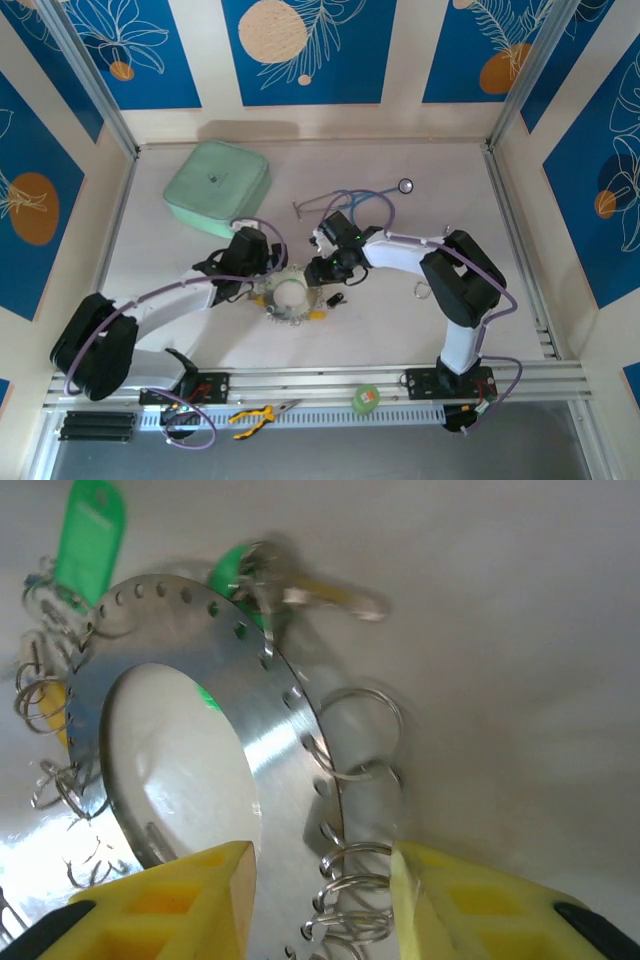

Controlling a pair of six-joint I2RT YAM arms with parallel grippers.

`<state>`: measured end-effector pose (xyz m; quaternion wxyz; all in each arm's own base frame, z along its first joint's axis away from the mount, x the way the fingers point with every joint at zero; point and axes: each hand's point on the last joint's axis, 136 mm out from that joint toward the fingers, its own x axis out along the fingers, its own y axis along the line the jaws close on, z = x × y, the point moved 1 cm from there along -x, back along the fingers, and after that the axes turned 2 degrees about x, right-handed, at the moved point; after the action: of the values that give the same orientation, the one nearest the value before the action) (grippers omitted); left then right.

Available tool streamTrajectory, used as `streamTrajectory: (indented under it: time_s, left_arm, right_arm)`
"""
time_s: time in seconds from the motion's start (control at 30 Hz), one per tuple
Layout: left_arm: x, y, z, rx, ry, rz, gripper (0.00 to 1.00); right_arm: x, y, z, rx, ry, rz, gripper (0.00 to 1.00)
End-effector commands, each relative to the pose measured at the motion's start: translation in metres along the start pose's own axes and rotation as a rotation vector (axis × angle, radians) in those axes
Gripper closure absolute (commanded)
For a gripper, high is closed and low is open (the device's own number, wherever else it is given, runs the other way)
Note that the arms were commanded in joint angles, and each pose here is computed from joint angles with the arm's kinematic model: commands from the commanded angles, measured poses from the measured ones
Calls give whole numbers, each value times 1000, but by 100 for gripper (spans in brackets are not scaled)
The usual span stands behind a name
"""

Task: Put the keys on the keyring

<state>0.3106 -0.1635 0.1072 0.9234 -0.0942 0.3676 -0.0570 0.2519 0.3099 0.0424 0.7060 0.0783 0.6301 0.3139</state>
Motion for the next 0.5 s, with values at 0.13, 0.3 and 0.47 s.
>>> streamTrajectory:
  time_s: [0.13, 0.3, 0.47]
  left_arm:
    - [-19, 47, 38, -39, -105, 129, 5]
    - [-24, 73, 44, -34, -141, 197, 6]
    - [-44, 106, 68, 84, -296, 375, 3]
  right_arm:
    - [-6, 57, -26, -101, 91, 227, 63]
    - [-36, 22, -7, -56, -30, 112, 63]
    - [-120, -40, 34, -32, -382, -134, 63]
